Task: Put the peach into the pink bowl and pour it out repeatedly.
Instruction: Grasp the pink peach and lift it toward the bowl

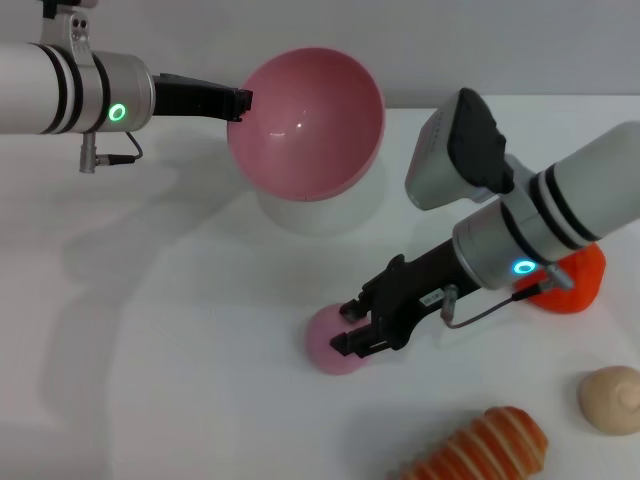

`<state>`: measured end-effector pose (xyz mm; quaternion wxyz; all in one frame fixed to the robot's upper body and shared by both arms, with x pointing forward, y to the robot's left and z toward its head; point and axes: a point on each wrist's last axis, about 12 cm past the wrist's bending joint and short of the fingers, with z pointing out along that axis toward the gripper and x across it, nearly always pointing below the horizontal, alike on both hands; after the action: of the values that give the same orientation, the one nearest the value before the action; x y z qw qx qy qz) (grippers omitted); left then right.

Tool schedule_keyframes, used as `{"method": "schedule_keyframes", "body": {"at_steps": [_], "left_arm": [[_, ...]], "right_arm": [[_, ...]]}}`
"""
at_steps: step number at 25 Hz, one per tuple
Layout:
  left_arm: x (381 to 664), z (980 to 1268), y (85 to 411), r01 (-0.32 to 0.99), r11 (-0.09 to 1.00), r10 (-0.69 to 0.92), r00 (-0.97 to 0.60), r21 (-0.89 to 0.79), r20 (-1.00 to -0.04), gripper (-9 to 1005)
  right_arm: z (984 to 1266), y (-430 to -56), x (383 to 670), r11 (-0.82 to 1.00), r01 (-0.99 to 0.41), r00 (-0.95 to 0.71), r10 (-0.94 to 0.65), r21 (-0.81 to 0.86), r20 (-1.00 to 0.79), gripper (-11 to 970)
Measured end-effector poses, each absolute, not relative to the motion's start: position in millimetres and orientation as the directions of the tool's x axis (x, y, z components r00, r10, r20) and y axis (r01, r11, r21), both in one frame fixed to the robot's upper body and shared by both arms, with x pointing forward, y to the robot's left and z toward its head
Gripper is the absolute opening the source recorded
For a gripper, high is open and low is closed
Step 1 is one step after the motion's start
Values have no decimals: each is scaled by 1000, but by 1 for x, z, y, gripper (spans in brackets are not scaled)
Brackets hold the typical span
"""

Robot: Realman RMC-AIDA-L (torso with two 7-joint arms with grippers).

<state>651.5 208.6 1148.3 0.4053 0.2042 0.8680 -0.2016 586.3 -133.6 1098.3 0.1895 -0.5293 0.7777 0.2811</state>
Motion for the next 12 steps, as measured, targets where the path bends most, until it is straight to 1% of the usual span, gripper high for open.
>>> {"method": "schedule_keyframes", "body": {"at_steps": [5, 12], "left_arm": [[651, 1149, 207, 525, 832, 198, -583, -179, -788, 77], [651, 1148, 208, 527, 831, 201, -582, -178, -788, 78]], "right_arm": [[1091, -132, 586, 307, -922, -387, -713, 237, -584, 446], [1087, -133, 588, 352, -909, -413, -694, 222, -590, 440]]}}
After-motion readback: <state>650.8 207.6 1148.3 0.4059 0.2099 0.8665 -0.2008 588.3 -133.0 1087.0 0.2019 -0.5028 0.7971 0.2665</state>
